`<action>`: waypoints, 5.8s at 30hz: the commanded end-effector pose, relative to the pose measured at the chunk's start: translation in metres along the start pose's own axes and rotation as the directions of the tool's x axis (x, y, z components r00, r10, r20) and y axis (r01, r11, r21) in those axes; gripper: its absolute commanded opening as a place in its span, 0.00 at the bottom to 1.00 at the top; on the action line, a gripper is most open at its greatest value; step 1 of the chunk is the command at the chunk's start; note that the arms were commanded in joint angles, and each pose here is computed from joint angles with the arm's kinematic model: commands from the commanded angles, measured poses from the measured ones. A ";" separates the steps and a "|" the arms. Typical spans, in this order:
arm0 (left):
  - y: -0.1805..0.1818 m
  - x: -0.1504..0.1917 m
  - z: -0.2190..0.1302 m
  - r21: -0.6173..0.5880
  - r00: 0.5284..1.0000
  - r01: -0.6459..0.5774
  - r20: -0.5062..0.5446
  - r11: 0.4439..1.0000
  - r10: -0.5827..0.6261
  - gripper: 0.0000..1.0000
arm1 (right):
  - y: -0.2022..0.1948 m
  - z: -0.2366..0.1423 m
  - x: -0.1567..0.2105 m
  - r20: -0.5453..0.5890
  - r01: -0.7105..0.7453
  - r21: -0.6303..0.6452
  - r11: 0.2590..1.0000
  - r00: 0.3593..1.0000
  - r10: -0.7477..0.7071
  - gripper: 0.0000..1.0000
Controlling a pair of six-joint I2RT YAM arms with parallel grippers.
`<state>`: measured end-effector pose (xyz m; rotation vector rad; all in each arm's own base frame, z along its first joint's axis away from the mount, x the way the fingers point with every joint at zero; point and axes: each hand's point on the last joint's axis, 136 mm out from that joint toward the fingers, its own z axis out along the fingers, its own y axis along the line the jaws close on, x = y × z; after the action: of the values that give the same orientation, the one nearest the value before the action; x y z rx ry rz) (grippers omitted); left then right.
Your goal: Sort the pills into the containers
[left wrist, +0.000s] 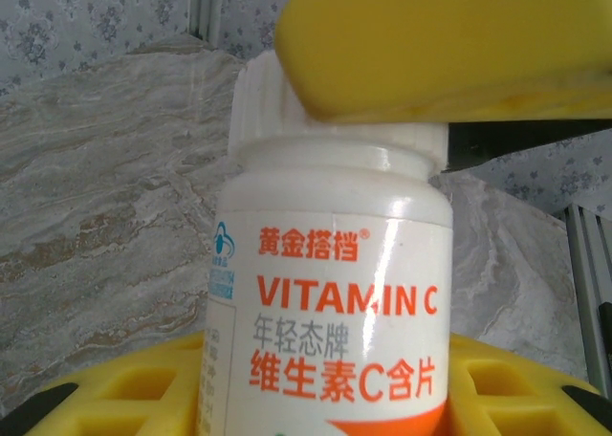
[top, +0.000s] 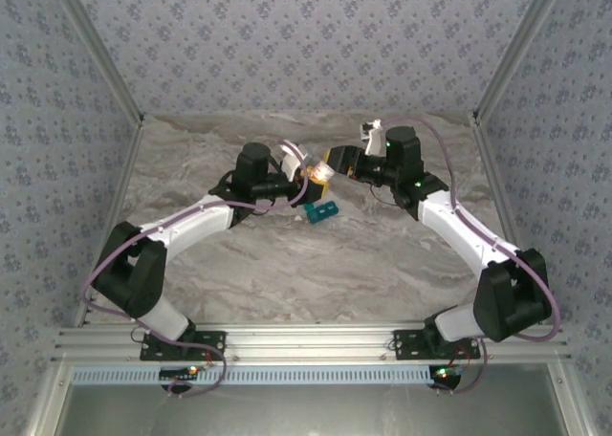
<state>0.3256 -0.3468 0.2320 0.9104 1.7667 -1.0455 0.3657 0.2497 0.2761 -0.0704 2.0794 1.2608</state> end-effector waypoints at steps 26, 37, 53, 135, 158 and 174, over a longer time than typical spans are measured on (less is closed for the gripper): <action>-0.015 -0.027 -0.009 0.111 0.992 0.034 0.120 0.993 -0.047 0.00 | -0.002 -0.023 -0.012 0.101 0.212 -0.164 0.963 0.975 -0.197 0.43; -0.012 -0.027 -0.009 0.093 0.993 0.024 0.110 0.995 -0.034 0.00 | -0.010 -0.023 -0.006 0.082 0.182 -0.122 0.976 0.981 -0.173 0.65; -0.004 -0.012 -0.007 0.040 0.999 -0.006 0.041 0.999 0.004 0.00 | -0.001 -0.032 -0.019 0.097 0.068 -0.090 0.994 0.994 -0.059 0.88; 0.014 0.014 -0.030 -0.159 1.000 0.020 0.027 0.987 -0.016 0.00 | -0.271 -0.057 0.066 0.214 -0.250 0.888 0.385 0.968 0.134 0.72; 0.023 0.069 -0.069 -0.340 0.988 0.097 -0.084 0.936 -0.133 0.00 | -0.229 0.047 0.073 -0.122 -0.103 0.692 0.715 0.959 0.256 0.45; 0.022 0.070 -0.073 -0.341 0.988 0.110 -0.068 0.934 -0.141 0.00 | -0.225 0.062 0.106 -0.183 -0.077 0.691 0.719 0.943 0.278 0.23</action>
<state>0.2978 -0.2628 0.1750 0.6627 2.0455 -0.7485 0.4115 0.2070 0.0287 0.3183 2.7078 0.5129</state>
